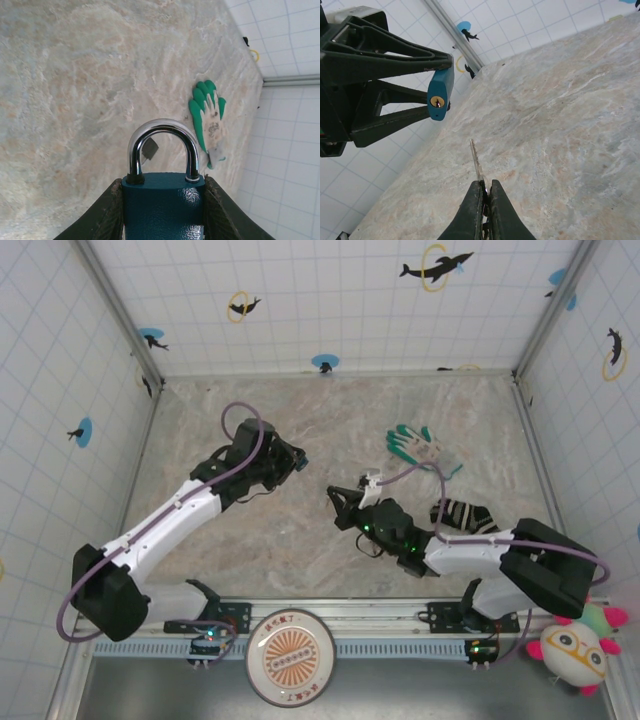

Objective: Unlock with the key

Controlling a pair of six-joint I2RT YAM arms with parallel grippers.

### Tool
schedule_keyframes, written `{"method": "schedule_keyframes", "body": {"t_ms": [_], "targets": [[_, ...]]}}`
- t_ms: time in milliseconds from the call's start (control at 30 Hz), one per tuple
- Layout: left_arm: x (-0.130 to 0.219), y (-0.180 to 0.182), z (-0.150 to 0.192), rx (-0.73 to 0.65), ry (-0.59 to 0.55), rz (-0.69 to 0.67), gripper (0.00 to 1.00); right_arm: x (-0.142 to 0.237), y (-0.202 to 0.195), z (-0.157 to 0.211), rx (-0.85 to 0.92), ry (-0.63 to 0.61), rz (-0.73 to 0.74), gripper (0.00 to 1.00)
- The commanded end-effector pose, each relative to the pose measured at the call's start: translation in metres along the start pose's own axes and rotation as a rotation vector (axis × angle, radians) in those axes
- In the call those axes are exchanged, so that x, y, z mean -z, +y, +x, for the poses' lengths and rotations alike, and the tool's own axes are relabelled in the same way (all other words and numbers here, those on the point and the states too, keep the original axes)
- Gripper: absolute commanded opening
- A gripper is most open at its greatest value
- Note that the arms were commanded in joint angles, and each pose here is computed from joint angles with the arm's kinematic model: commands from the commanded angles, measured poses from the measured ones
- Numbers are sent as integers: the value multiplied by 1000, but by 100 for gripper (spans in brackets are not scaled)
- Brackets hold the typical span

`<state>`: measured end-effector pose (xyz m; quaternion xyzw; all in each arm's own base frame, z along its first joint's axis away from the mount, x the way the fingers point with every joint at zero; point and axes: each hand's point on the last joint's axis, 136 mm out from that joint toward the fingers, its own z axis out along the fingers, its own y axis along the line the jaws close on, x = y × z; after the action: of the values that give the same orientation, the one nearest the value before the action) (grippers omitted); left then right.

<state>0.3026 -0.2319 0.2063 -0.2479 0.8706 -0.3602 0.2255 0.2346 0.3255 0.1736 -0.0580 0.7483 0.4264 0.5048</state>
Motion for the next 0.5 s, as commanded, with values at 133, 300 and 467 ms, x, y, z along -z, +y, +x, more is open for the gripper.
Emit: {"method": "schedule_keyframes", "body": {"t_ms": [133,300,467], "targets": [[1,-5,3,73,-22,11,16,-9,20,-23,-57,-130,-35,0],[-5,4,8,94,-14,-45,16,-15,21,-19,-81,-134,-29,0],[-9,10,11,97,-16,-82,16,-21,24,-15,-113,-135,-37,0]]}}
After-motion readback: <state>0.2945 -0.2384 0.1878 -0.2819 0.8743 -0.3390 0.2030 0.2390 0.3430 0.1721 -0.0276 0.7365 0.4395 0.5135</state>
